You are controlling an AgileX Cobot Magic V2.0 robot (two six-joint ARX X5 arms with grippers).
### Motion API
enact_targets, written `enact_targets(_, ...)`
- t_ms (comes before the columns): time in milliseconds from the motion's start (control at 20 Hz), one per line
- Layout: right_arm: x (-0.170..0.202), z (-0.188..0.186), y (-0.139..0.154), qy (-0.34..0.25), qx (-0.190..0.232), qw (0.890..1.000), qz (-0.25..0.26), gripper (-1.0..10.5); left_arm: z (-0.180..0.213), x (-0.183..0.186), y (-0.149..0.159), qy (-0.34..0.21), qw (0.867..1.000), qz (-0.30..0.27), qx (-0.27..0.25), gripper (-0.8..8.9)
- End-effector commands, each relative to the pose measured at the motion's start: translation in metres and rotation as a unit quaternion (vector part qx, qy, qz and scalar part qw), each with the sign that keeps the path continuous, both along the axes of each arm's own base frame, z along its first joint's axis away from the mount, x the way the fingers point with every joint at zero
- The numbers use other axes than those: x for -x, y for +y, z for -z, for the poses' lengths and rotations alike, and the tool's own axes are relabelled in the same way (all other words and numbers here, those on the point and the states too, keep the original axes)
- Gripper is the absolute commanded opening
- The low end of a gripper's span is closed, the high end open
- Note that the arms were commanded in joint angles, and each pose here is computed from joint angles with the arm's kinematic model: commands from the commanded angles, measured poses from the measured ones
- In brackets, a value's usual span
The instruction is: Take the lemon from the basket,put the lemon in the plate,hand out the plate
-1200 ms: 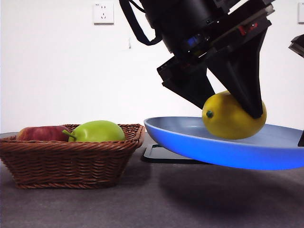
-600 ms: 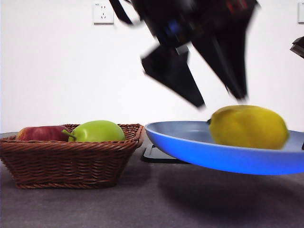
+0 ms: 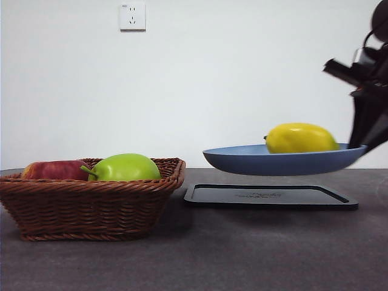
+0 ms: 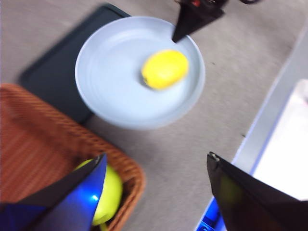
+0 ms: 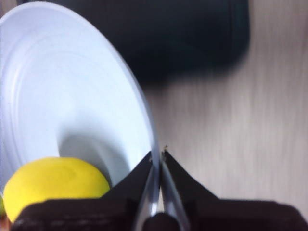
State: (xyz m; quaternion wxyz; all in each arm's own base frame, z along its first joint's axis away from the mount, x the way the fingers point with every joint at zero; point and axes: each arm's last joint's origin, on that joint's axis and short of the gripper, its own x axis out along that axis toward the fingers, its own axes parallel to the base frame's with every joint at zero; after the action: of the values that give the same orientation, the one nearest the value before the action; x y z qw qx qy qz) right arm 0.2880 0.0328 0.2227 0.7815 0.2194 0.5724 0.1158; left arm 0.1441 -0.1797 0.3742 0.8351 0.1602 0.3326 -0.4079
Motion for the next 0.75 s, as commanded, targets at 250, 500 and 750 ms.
enact_targets(250, -0.081, 0.014, -0.002, -0.001, 0.000, 1.000, 0.002, 0.0, -0.013, 0.010, 0.013, -0.025, 0.999, -0.026, 0.004, 3.62)
enact_targets(500, -0.111, 0.038, -0.002, 0.001, -0.001, 1.000, 0.007, 0.0, -0.014, 0.009, 0.012, -0.023, 0.999, -0.031, 0.010, 3.62)
enact_targets(750, -0.115, 0.052, -0.005, 0.012, 0.008, 1.000, 0.009, 0.1, -0.014, 0.009, 0.012, -0.022, 0.999, -0.032, 0.011, 3.62)
